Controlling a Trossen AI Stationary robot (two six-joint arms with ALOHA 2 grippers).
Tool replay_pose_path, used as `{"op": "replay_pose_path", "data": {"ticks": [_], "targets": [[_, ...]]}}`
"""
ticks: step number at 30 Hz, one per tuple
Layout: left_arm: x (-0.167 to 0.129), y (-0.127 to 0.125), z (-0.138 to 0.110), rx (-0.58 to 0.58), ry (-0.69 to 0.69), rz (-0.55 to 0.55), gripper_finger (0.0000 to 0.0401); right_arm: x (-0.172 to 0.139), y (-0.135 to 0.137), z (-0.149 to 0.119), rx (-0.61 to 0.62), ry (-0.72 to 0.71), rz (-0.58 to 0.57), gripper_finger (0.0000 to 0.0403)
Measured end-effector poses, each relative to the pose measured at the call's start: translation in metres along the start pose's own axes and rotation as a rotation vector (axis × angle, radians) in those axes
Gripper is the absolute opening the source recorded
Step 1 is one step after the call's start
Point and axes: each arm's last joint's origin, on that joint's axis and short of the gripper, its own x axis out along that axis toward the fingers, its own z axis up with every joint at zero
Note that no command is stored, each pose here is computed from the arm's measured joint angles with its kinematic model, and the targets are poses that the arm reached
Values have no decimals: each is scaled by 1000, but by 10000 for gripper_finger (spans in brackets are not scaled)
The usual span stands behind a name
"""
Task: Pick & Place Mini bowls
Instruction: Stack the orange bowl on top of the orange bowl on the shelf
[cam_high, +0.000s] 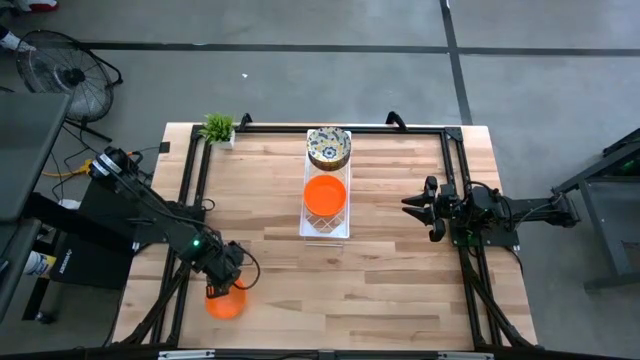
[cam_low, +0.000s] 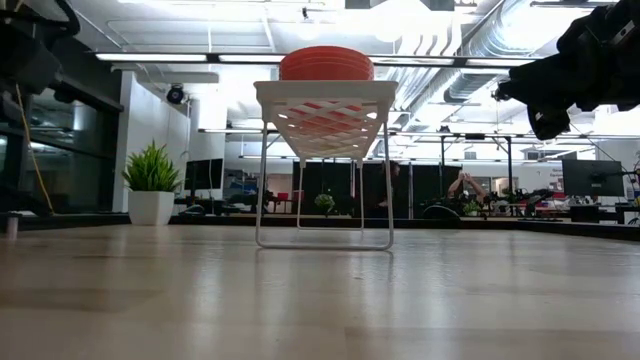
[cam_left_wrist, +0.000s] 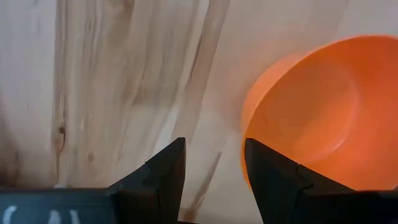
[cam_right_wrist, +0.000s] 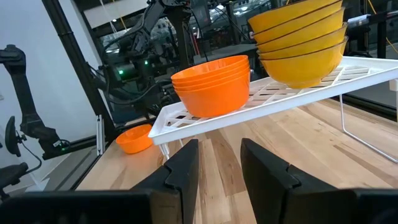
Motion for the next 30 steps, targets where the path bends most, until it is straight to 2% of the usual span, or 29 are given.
{"op": "replay_pose_path", "data": {"ticks": [12, 21, 25, 30], "targets": [[8, -4, -5, -5, 40, -3, 160, 0, 0, 0, 0, 0, 0, 107], [22, -12, -1, 35, 68, -6, 155, 0, 0, 0, 0, 0, 0, 107], [22, -12, 0, 34, 69, -5, 122, 0, 0, 0, 0, 1, 0, 107], [22, -12, -1, 45, 72, -4, 38, 0, 0, 0, 0, 2, 0, 107]]}}
